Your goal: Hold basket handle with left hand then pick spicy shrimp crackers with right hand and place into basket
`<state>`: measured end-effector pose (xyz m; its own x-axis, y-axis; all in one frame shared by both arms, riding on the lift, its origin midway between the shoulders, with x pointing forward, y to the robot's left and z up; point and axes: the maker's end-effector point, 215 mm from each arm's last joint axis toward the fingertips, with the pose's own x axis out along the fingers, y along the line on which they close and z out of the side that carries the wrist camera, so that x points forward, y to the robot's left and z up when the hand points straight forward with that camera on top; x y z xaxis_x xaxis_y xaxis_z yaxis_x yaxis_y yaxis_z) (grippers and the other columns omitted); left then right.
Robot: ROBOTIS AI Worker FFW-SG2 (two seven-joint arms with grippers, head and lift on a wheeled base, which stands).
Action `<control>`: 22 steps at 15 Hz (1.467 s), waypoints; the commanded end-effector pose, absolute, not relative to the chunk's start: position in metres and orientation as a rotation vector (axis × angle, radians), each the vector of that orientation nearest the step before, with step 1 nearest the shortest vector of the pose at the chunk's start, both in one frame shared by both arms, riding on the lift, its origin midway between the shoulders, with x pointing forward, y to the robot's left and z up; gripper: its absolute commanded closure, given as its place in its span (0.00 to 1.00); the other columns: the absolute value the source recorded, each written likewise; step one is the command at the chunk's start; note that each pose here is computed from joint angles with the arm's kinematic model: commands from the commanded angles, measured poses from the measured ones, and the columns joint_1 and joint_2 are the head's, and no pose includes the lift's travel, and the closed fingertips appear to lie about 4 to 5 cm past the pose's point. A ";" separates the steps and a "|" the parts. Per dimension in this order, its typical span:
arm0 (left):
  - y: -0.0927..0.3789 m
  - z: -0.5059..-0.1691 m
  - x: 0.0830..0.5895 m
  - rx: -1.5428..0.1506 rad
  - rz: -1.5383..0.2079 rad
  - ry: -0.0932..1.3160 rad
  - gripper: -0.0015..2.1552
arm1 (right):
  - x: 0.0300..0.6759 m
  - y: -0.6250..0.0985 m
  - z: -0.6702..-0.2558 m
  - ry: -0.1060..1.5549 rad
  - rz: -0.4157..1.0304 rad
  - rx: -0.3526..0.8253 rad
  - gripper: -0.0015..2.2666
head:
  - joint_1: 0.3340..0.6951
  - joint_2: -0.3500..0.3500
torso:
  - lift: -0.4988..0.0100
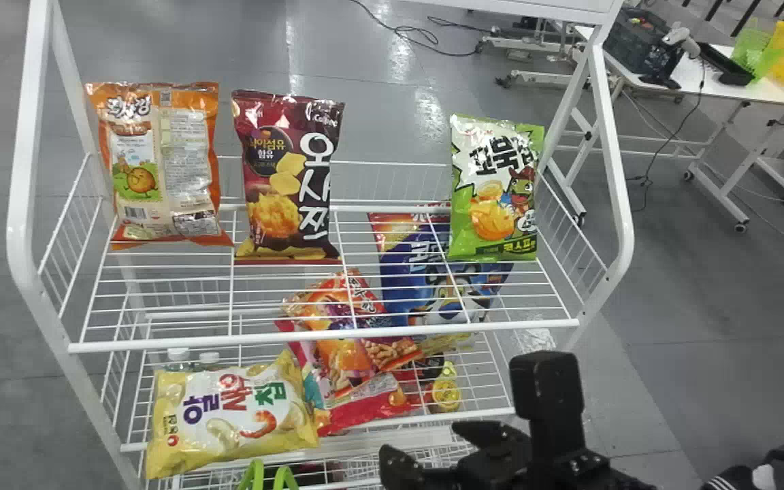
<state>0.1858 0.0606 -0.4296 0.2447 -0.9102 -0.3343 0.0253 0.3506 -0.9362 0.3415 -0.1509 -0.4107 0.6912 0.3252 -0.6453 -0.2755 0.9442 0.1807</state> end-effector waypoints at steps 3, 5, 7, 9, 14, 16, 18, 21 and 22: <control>0.057 -0.431 0.184 -1.005 -0.816 1.140 0.88 | 0.384 -0.155 -0.361 0.509 0.301 0.090 0.04 | 1.00 0.21 | 0.91; 0.056 -0.431 0.185 -1.001 -0.819 1.141 0.88 | 0.402 -0.156 -0.339 0.389 0.297 0.089 0.04 | 1.00 0.21 | 0.91; 0.054 -0.431 0.187 -0.992 -0.822 1.142 0.88 | 0.415 -0.157 -0.323 0.285 0.288 0.086 0.04 | 1.00 0.21 | 0.91; 0.053 -0.432 0.186 -0.989 -0.822 1.145 0.88 | 0.422 -0.159 -0.319 0.219 0.278 0.084 0.04 | 1.00 0.21 | 0.91; 0.050 -0.437 0.185 -0.986 -0.823 1.161 0.88 | 0.425 -0.156 -0.305 0.075 0.242 0.100 0.04 | 1.00 0.21 | 0.91; 0.050 -0.436 0.186 -0.984 -0.824 1.156 0.88 | 0.424 -0.158 -0.295 0.022 0.203 0.074 0.04 | 1.00 0.20 | 0.91; 0.050 -0.435 0.186 -0.987 -0.828 1.154 0.88 | 0.422 -0.156 -0.296 0.008 0.186 0.068 0.04 | 1.00 0.20 | 0.91; 0.050 -0.434 0.186 -0.993 -0.830 1.151 0.88 | 0.417 -0.163 -0.307 0.017 0.165 0.058 0.04 | 1.00 0.20 | 0.91; 0.049 -0.433 0.186 -0.994 -0.833 1.151 0.88 | 0.415 -0.166 -0.309 0.020 0.159 0.061 0.04 | 1.00 0.20 | 0.91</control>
